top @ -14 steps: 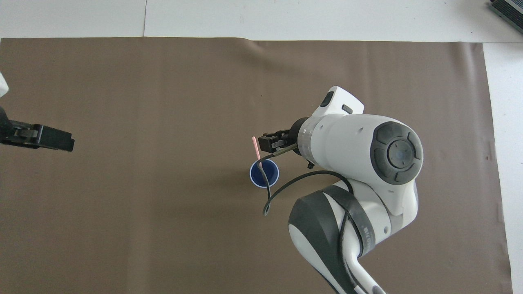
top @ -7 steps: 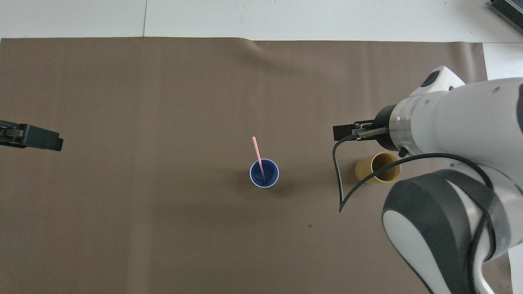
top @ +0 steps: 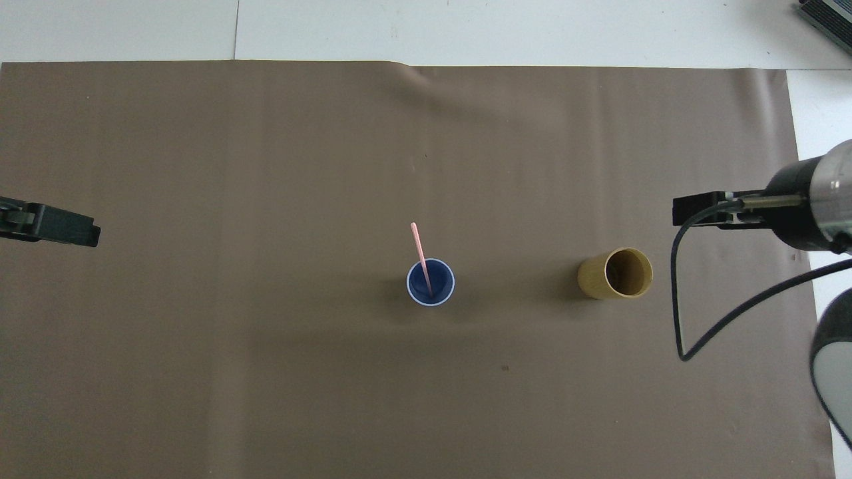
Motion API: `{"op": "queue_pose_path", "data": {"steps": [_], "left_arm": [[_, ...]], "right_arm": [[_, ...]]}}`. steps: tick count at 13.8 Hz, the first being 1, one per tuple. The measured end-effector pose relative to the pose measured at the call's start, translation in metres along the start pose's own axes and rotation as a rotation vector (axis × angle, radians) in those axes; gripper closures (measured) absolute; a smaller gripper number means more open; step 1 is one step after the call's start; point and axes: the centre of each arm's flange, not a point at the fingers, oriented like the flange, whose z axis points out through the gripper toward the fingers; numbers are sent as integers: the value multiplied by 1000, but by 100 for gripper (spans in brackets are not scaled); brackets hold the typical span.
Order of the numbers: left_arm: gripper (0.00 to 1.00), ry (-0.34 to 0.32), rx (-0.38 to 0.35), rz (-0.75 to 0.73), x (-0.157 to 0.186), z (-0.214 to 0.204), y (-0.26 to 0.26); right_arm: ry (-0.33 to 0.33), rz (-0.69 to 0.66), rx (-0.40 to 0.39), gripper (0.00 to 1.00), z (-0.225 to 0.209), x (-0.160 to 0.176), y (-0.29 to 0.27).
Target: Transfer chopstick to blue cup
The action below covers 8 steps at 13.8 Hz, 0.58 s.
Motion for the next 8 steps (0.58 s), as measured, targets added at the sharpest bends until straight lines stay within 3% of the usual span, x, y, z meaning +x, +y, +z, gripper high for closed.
{"op": "queue_pose_path", "data": {"steps": [5, 8], "left_arm": [[0, 0, 0, -2, 0, 0, -1], [0, 0, 0, -2, 0, 0, -1]], "right_arm": [[-33, 156, -20, 0, -7, 3, 83], [-48, 151, -22, 0, -5, 1, 88]]}}
